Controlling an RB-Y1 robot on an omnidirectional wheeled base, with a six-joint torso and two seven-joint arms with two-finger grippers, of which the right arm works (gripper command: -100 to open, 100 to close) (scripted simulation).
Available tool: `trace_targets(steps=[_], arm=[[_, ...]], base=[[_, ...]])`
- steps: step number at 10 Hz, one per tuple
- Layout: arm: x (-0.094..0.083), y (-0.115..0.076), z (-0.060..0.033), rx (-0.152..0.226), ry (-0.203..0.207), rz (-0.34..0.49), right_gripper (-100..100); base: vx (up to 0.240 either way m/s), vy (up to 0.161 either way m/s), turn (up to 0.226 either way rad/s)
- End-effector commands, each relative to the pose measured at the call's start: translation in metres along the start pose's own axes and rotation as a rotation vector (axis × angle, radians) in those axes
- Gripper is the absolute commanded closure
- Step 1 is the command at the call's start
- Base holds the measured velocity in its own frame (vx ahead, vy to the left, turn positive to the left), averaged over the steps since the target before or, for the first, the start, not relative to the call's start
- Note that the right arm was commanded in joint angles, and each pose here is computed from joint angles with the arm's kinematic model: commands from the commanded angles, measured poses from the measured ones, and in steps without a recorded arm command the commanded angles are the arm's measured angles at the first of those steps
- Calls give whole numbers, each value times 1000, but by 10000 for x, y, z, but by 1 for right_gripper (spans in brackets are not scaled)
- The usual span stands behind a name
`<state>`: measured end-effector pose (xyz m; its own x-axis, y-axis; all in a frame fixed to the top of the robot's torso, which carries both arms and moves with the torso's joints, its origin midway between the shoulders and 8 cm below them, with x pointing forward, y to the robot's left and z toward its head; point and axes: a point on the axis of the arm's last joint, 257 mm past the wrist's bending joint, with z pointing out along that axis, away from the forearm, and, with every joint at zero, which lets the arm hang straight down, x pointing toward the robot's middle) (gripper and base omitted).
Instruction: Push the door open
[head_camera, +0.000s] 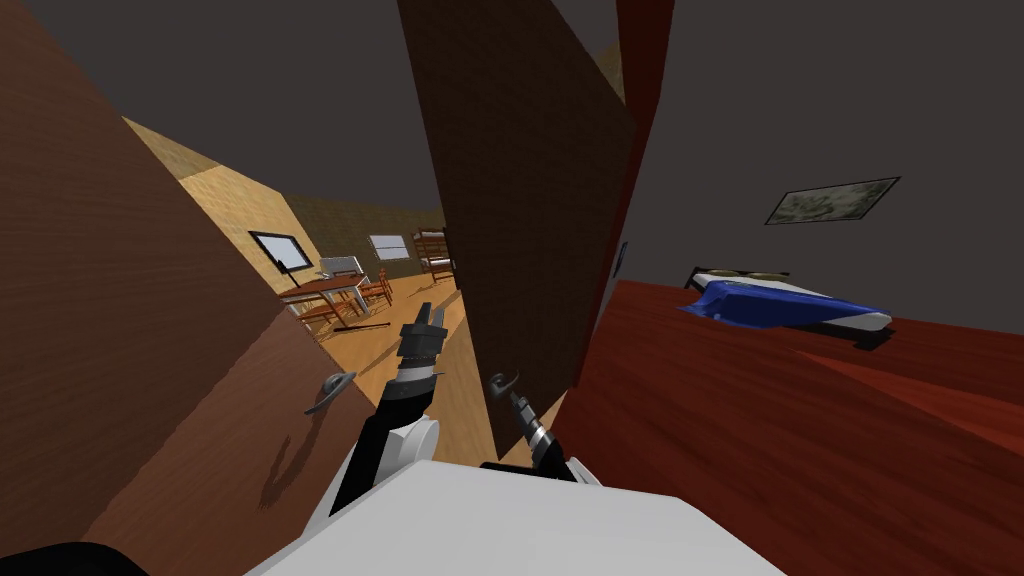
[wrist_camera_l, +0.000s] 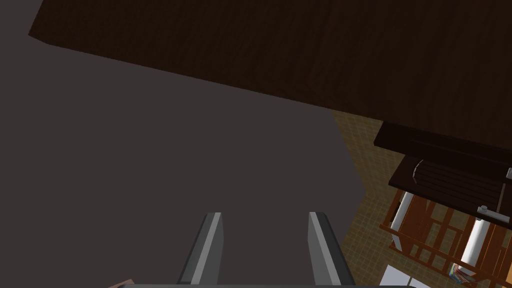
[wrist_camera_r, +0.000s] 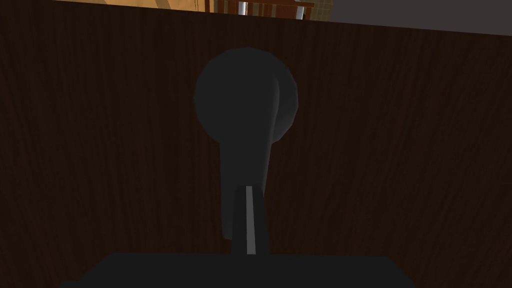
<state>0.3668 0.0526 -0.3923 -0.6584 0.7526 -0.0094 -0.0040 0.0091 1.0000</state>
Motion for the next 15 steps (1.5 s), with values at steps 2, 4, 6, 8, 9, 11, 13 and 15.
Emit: trace_targets(steps=[2,4,6,8,9,11,13,15], arm=[[0,-4,-1,1,0,0,100],[-70,-24,-37,5,-13,-4,-100],[-110,-19,-47,4,-26,0,-100],[-112,-13,-43,2,-29,3,-100],[-154,-30,-62,5,-34,-4,-100],[-171,-34,-65,5,-37,-6,-100],[-183,-28,-57,3,-41,-7,-100],[-171,-5,-27,-3,-46,-3,-100]], base=[[-7,-6,1],[-55,-32,-59],[-209,-69,-91],[-129,-44,-53],[75,70,35],[135,112,14],[150,136,22],[176,120,21]])
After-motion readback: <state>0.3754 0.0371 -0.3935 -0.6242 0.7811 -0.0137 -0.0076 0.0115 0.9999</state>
